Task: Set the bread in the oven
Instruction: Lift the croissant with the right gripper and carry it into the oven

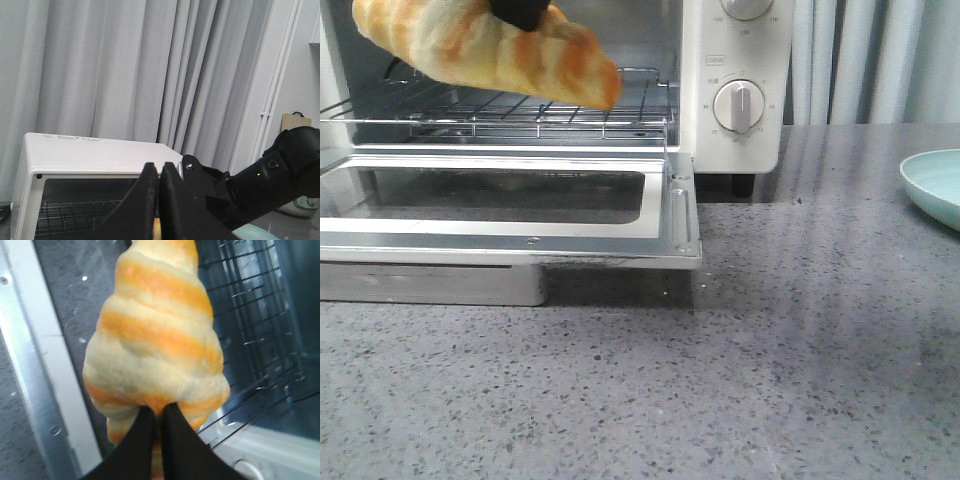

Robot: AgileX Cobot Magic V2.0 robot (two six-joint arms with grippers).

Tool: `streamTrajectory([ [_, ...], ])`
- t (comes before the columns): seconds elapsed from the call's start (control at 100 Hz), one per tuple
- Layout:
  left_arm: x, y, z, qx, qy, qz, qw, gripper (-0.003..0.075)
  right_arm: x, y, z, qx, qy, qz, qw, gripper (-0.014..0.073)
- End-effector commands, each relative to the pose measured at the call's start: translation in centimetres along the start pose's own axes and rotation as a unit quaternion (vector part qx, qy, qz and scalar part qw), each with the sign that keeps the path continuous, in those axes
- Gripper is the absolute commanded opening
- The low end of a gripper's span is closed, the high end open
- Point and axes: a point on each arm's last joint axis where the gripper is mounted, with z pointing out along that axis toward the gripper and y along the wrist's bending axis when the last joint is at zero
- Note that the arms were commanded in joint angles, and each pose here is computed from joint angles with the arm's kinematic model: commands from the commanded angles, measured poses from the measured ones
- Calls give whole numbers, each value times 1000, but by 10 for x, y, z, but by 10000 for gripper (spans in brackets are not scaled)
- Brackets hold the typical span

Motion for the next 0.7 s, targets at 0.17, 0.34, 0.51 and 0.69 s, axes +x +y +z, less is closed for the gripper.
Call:
streamTrajectory([
  [0.17,-13,-2,1,3,-41,-4,999,-22,-17,-23,7,125,-38,-70,989,-69],
  [0.34,-13,-2,1,4,-41,-5,999,-21,-16,-32,21,141,-30,-72,987,-69],
  [0.51,-13,-2,1,4,-41,-5,999,-21,-8,-46,30,150,-15,-60,987,-69],
  [0.69,-12,-2,1,3,-36,-5,999,-21,-12,-48,31,150,-40,-63,986,52],
])
